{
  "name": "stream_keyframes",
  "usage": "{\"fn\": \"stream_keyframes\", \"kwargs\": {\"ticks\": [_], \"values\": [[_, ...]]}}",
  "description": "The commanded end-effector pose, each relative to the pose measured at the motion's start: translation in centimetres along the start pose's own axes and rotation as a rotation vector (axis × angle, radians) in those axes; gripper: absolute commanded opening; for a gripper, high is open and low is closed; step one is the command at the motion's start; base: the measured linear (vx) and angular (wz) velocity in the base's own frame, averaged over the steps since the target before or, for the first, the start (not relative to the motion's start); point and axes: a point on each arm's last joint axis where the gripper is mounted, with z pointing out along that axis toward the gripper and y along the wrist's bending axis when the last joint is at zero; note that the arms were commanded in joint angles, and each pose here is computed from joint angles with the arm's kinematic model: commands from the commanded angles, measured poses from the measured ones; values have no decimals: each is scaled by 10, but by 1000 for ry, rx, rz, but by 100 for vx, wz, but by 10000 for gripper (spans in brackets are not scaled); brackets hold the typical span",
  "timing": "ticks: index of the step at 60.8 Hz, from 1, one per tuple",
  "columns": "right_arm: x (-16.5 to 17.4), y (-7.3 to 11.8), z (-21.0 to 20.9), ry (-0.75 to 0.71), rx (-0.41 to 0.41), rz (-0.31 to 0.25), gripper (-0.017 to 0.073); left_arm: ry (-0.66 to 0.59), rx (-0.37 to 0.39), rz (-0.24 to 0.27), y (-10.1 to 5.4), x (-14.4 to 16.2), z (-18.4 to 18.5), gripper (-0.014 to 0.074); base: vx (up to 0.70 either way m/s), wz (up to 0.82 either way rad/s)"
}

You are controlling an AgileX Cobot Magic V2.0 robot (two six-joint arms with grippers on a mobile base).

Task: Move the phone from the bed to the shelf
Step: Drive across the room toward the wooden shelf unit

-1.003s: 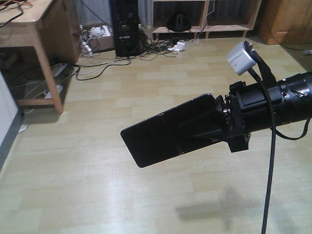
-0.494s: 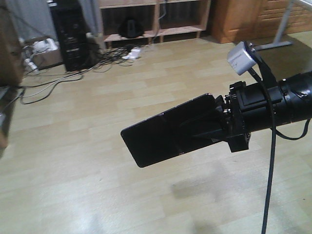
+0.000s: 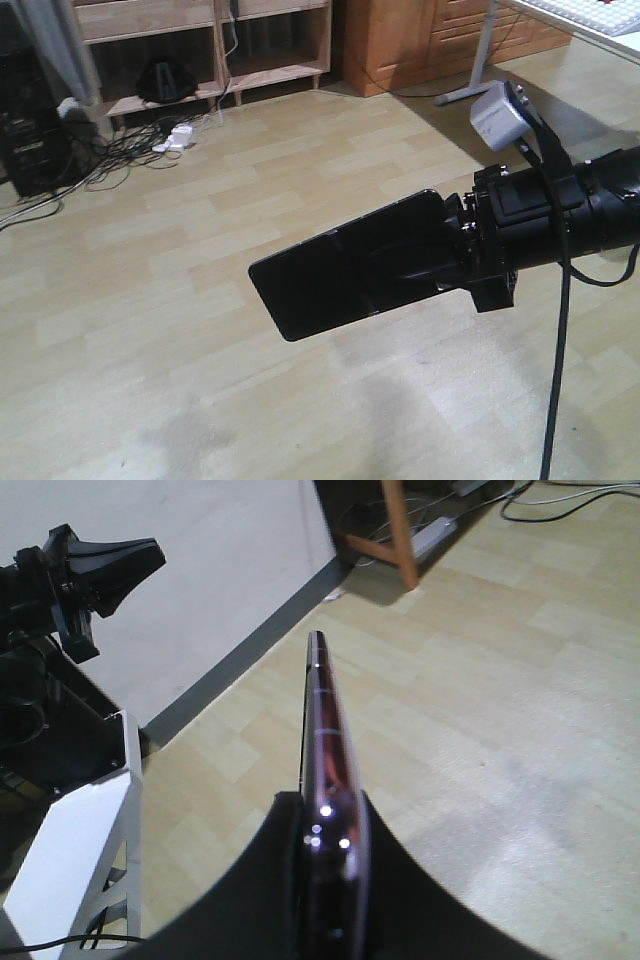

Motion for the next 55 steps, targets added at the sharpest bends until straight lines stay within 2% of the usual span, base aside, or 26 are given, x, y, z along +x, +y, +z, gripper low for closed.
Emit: {"fn": "stream_keyframes", "kwargs": {"ticks": [1,55], "values": [[-15,20,-11,-80,-77,-31,-2,-106,-14,-15,2,-14,-3,1,42,-23],[-15,20,-11,-79,-76,-31,-2,-106,-14,-15,2,-14,-3,1,45,-20]]}}
